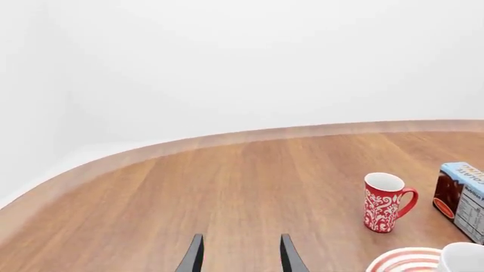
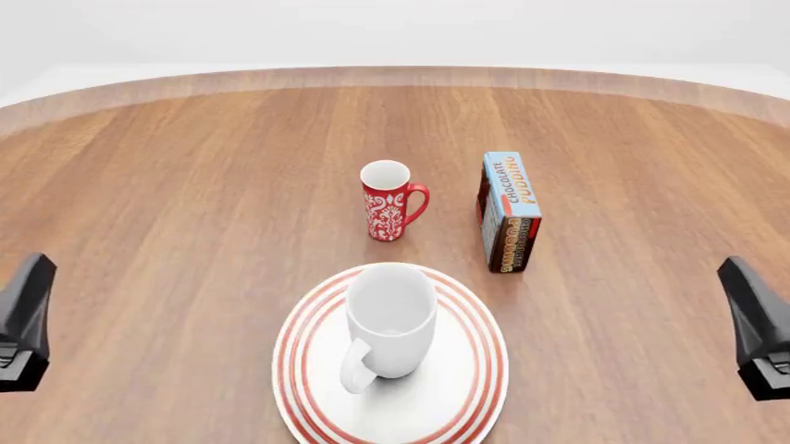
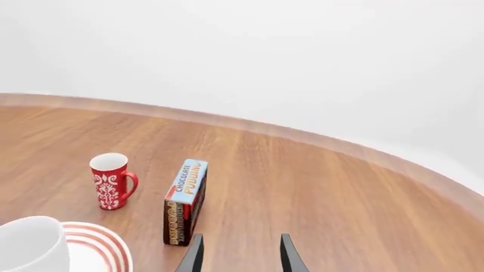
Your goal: Pick up the white mug and put it on the plate, and put the chocolate pudding to the right of the plate.
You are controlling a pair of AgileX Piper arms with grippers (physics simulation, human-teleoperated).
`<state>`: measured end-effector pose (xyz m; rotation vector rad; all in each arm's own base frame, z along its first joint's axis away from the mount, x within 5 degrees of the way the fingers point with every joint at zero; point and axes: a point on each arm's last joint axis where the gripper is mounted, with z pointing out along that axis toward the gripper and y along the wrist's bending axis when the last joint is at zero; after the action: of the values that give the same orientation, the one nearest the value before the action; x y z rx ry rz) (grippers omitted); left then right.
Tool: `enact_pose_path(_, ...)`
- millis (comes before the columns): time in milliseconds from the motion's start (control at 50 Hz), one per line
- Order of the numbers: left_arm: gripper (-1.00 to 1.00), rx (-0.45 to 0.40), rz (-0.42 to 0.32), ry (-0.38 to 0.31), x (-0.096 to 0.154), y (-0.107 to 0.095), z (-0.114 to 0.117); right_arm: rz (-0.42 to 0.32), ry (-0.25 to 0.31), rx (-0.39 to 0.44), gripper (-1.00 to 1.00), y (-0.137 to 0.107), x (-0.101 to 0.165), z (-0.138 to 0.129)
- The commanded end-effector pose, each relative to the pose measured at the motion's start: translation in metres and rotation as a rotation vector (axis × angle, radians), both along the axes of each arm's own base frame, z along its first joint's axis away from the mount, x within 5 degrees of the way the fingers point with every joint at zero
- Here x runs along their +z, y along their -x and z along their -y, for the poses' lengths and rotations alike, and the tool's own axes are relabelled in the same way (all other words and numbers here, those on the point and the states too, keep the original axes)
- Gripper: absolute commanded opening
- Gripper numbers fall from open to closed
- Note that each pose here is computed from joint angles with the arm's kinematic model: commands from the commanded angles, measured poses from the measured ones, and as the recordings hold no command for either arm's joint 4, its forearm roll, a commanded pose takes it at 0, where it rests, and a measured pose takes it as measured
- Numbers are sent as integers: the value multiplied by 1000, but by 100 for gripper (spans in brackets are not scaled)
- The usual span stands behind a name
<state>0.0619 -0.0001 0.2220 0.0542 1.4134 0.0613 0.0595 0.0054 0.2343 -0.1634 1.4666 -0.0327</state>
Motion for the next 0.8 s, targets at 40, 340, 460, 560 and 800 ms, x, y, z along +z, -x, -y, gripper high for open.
enact_pose_path(40,100,-9,-1,-1,0,0,1,3,34,41,100,-10,14,-4)
enact_pose_path(340,100,-15,0,9,0,0,1,2,62,105,100,-29,25,-13)
enact_pose_path(460,100,-15,0,9,0,0,1,10,77,127,100,-36,32,-16)
enact_pose_path(560,100,-18,0,9,0,1,1,10,85,137,100,-42,35,-19)
enact_pose_path(800,100,-21,2,13,0,1,1,14,119,163,100,-57,43,-26)
